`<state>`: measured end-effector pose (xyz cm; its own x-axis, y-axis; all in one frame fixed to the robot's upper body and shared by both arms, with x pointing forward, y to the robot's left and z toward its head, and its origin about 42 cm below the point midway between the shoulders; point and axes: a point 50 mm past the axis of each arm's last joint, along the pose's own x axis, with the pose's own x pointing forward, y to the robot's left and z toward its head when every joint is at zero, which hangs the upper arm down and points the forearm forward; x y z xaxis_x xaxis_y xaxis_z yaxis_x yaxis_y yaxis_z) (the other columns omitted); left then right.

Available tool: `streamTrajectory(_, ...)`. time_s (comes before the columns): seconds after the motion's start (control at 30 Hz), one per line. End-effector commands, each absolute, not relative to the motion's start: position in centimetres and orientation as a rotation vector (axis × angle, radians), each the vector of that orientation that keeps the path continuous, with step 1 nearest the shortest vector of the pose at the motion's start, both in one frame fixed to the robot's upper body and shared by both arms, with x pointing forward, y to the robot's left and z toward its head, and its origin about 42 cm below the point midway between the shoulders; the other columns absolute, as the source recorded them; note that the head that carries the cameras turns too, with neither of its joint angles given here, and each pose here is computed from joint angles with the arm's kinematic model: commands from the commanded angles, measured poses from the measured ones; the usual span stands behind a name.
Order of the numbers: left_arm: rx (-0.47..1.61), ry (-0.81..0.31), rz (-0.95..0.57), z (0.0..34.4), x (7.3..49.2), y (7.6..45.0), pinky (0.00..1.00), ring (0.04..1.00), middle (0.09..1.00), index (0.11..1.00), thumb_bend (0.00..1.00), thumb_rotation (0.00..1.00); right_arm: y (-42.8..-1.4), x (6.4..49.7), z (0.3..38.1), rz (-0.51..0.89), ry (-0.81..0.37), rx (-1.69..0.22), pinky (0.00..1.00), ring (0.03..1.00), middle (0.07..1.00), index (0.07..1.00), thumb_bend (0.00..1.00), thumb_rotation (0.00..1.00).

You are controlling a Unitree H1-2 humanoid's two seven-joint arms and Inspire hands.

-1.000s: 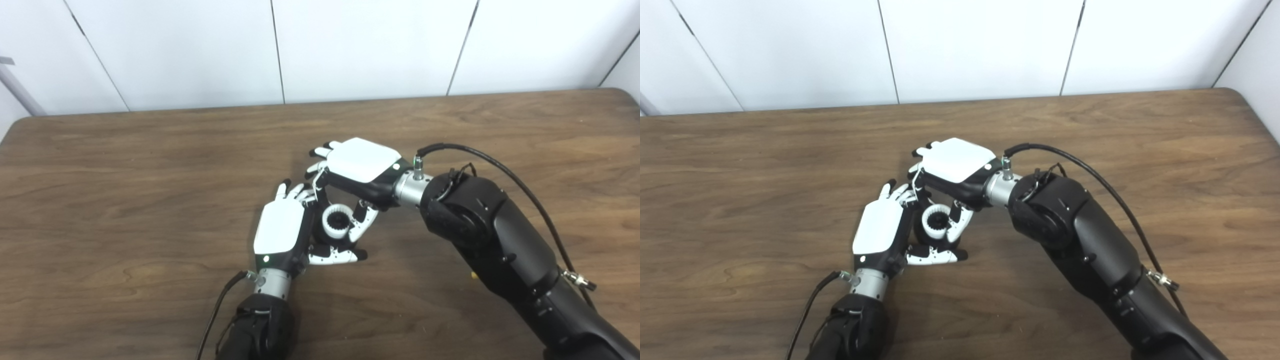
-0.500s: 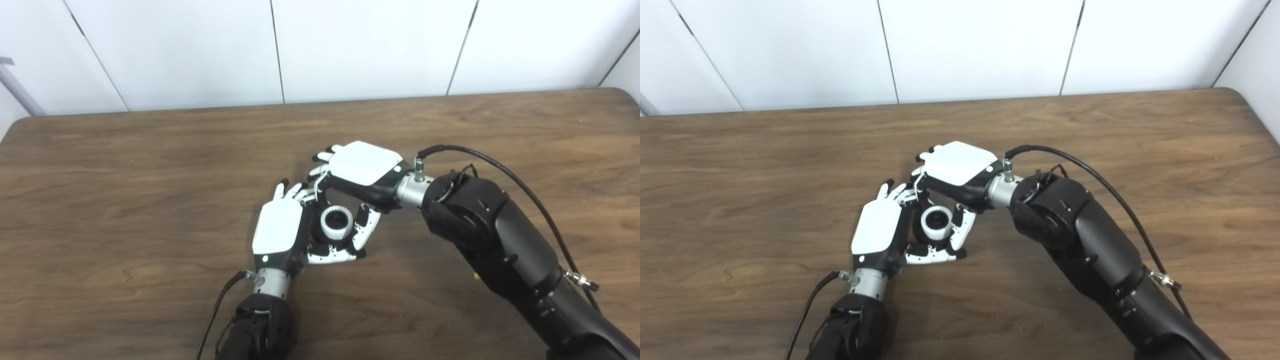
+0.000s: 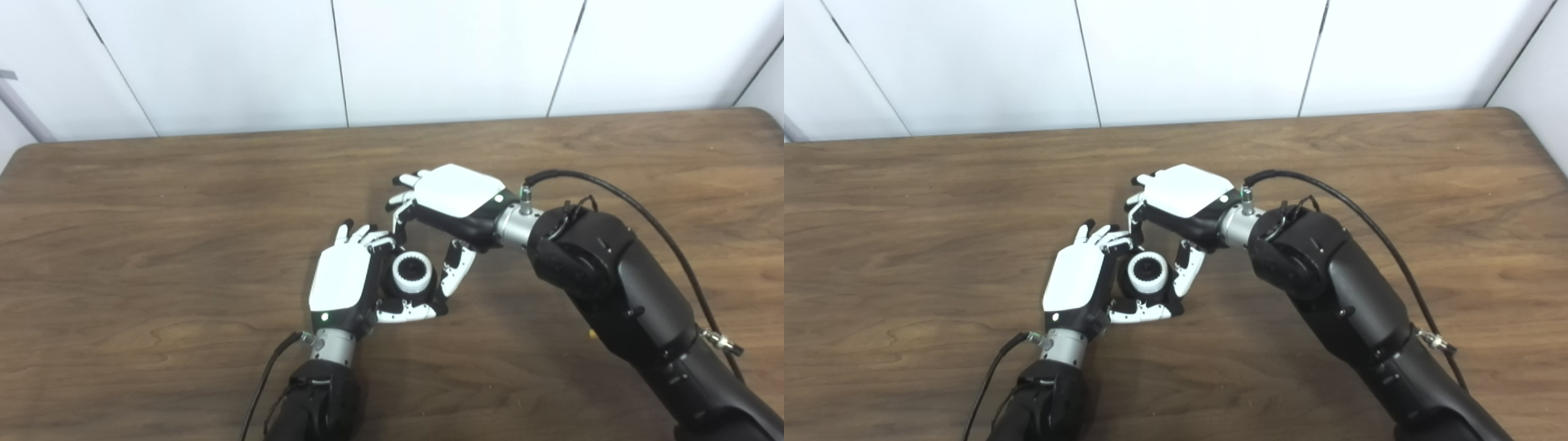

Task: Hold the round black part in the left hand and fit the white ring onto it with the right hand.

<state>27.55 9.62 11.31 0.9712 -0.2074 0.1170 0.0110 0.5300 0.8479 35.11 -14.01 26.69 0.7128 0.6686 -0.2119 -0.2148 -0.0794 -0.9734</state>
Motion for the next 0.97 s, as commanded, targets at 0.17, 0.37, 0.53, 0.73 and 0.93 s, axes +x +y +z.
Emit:
streamTrajectory(0.17,0.993,-0.172,-0.164,10.0,26.7,7.9,1.00,0.886,0.778,0.483,0.52,0.05,-14.0,35.3,30.2,0.692,-0.486,-1.461,0.99,0.997,0.886,0.647,1.00,0.26)
streamTrajectory(0.37,0.997,-0.171,-0.161,9.9,26.9,8.0,1.00,0.885,0.772,0.483,0.52,0.05,-14.6,35.4,30.6,0.674,-0.489,-1.460,0.98,0.996,0.867,0.645,1.00,0.27)
streamTrajectory(0.53,0.990,-0.169,-0.158,9.8,27.1,8.4,1.00,0.883,0.762,0.482,0.52,0.05,-15.6,35.6,30.9,0.642,-0.485,-1.456,0.97,0.993,0.842,0.634,1.00,0.26)
streamTrajectory(0.73,0.987,-0.136,-0.190,10.0,27.3,9.2,1.00,0.902,0.776,0.491,0.52,0.06,-16.8,35.6,31.3,0.609,-0.479,-1.471,0.97,0.985,0.846,0.634,1.00,0.29)
streamTrajectory(0.93,1.022,-0.139,-0.200,10.2,27.6,9.8,1.00,0.911,0.831,0.650,0.91,0.16,-17.4,35.3,31.1,0.589,-0.446,-1.459,0.97,0.996,0.855,0.647,1.00,0.28)
